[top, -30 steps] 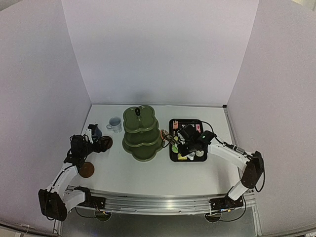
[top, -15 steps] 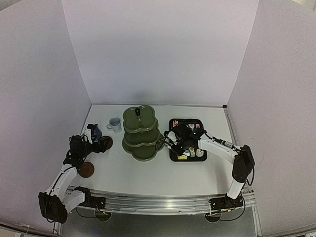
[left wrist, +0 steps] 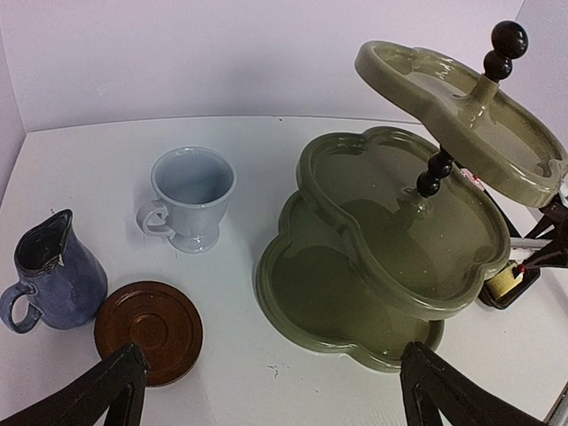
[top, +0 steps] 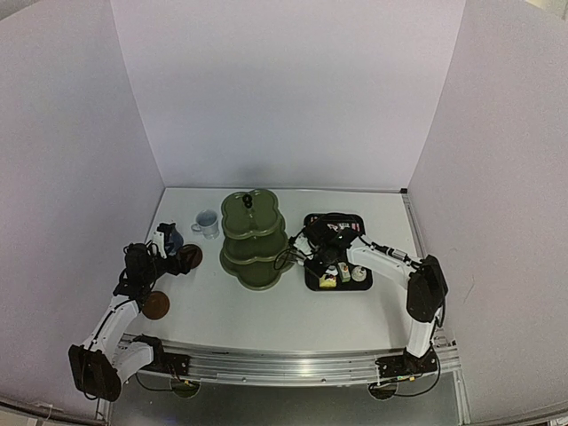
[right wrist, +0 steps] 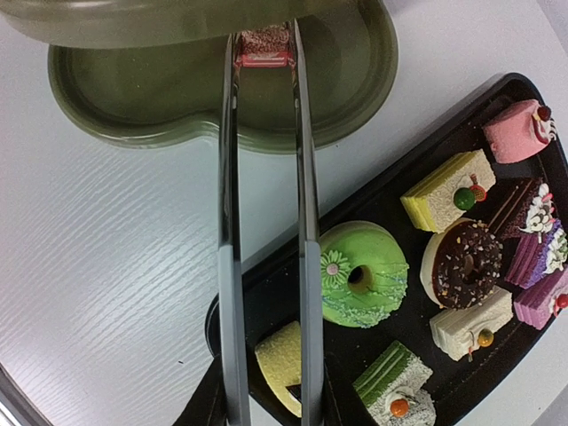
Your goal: Serve the afternoon tea
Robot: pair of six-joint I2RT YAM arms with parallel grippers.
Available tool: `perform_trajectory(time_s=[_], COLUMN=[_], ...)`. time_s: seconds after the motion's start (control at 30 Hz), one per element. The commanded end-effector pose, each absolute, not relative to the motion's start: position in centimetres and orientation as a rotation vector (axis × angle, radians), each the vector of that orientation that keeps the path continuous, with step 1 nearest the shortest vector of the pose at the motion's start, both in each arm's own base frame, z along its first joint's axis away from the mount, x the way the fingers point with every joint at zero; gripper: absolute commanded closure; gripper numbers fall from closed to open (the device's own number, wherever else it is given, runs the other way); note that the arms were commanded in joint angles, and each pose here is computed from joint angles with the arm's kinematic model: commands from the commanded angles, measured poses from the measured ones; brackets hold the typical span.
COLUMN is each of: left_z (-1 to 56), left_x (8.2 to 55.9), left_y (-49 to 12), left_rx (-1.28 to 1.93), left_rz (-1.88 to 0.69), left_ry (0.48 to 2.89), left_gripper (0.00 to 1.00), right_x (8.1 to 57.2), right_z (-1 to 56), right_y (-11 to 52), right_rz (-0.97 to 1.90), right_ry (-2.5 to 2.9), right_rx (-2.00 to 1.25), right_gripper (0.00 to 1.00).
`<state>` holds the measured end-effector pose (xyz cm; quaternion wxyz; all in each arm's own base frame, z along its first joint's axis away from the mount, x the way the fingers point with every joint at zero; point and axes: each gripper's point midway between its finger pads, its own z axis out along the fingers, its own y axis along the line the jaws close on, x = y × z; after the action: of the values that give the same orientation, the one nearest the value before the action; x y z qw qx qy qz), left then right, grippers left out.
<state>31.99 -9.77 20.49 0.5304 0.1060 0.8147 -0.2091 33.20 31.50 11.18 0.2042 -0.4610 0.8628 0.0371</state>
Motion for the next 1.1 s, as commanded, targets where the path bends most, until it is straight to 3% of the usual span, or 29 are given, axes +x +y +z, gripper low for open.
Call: perform_trajectory(time_s=[0.0, 0.23, 0.43, 0.53, 1.07], left_z=[20.6, 20.5, 20.5, 20.3, 20.1], left_x=[31.8, 31.9, 31.8, 31.7, 31.6], left_y=[-9.7, -9.7, -9.7, -9.7, -9.9], left_rx=[0.267, 0.270, 0.277, 0.277, 0.292], left_rz=[-0.485, -0.484, -0.476, -0.476, -0.485], left_ry=[1.942, 1.942, 1.943, 1.947, 1.951], left_gripper=[0.00, 0.00, 0.00, 0.00, 0.00], right_x=[34.9, 35.0, 34.9, 34.7, 33.6], right_z=[12.7, 11.9, 12.0, 12.3, 14.1], right_y=[31.9, 32.0, 32.3, 32.4, 31.8], right_rz=[0.046, 0.036, 0.061, 0.084, 0.141], right_ry=[2.341, 2.362, 2.380, 2.390, 2.427], right_rx=[-1.262, -1.269, -1.261, -1.250, -1.152], right_gripper=[1.00, 0.96, 0.73, 0.68, 0.62])
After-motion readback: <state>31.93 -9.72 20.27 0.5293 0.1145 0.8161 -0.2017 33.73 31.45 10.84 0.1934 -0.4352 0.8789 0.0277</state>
